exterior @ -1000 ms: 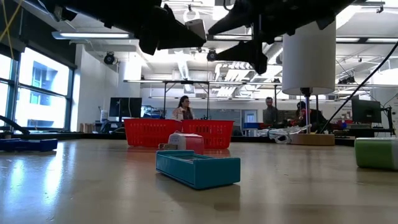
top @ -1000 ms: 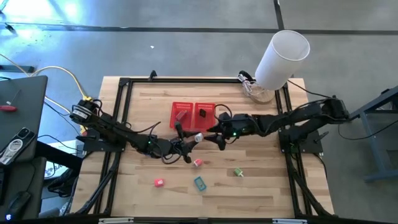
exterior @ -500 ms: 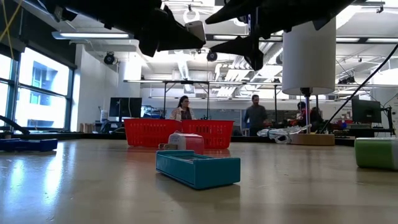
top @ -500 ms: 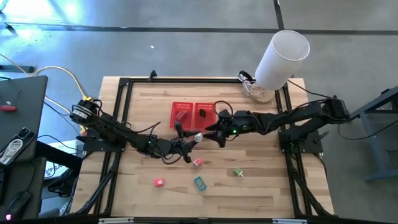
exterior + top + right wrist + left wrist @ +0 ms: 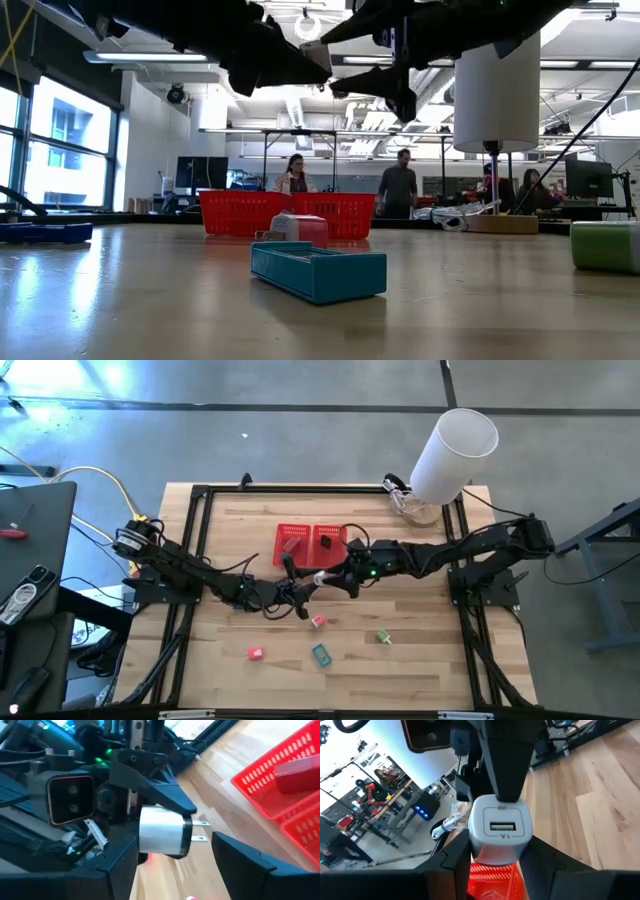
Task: Pick & Place Office items
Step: Put the white charger adapter into the left red bin
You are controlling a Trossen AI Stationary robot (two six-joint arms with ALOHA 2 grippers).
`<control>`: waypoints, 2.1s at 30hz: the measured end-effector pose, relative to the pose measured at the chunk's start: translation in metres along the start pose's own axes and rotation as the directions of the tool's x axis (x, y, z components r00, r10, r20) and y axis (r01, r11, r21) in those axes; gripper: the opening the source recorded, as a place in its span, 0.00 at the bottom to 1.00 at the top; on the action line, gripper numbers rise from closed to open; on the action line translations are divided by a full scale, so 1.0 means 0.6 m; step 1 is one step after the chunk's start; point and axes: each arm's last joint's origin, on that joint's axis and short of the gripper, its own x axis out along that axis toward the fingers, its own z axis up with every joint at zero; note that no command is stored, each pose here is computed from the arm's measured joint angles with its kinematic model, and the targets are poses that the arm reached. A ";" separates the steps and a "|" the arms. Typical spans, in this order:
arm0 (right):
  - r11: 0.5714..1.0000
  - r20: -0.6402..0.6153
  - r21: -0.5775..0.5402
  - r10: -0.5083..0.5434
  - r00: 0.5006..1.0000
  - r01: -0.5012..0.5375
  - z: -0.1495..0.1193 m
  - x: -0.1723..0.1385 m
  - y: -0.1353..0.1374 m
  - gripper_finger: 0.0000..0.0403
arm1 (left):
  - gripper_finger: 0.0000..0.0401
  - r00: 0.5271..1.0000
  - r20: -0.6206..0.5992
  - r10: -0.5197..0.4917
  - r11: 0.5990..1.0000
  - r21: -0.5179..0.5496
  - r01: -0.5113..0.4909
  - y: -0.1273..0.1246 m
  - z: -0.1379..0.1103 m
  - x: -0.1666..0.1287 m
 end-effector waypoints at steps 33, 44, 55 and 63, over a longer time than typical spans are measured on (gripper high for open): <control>0.993 -0.038 -0.052 0.103 0.994 -0.105 -0.002 0.029 -0.024 0.33 | 0.32 1.000 -0.023 0.007 1.000 0.019 -0.006 0.003 -0.007 0.004; 0.988 -0.025 -0.120 0.091 0.996 -0.093 -0.001 0.029 -0.026 0.33 | 0.38 0.999 -0.033 0.004 0.997 0.072 -0.001 0.002 -0.008 0.004; 0.983 -0.005 -0.180 0.042 0.999 -0.042 0.001 0.030 -0.036 0.33 | 0.42 1.000 0.005 -0.015 0.999 0.036 0.015 -0.022 0.013 -0.025; 0.961 0.069 -0.271 -0.044 0.997 0.061 0.017 0.024 -0.048 0.33 | 0.42 0.997 0.066 -0.048 0.997 -0.057 0.052 -0.015 0.041 -0.057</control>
